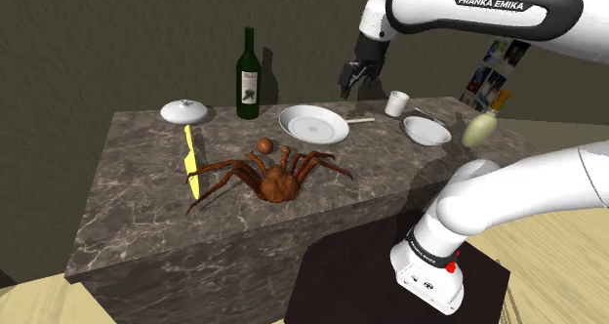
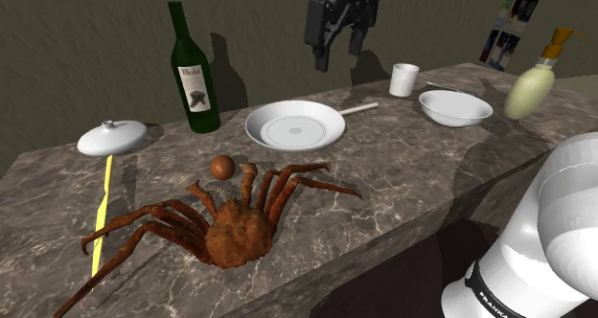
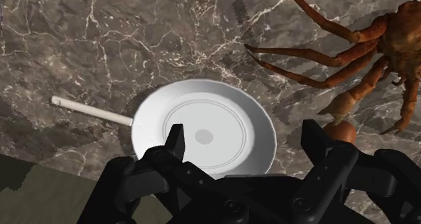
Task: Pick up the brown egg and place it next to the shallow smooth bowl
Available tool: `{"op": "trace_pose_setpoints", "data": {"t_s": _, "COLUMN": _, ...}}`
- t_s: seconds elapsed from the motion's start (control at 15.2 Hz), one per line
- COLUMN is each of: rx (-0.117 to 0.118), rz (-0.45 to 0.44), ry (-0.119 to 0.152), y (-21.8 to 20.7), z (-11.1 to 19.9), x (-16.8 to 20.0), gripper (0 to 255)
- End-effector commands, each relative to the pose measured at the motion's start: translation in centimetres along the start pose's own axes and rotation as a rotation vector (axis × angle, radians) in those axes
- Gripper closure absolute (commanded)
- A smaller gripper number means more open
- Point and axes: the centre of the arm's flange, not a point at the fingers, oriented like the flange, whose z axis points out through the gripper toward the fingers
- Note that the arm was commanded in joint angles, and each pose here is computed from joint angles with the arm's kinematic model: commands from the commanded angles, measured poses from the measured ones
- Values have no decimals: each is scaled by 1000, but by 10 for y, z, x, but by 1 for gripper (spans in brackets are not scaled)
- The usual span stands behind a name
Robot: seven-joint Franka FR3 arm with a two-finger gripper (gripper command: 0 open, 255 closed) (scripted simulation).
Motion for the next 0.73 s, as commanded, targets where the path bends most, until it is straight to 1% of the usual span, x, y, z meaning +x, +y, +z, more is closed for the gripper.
{"op": "trace_pose_setpoints", "data": {"t_s": 0.0, "rx": 3, "rz": 1, "ry": -8, "y": -16, "z": 16, "x": 17, "gripper": 0}}
{"op": "trace_pose_setpoints", "data": {"t_s": 0.66, "rx": 12, "rz": 2, "ry": -53, "y": -100, "z": 93, "x": 88, "gripper": 0}}
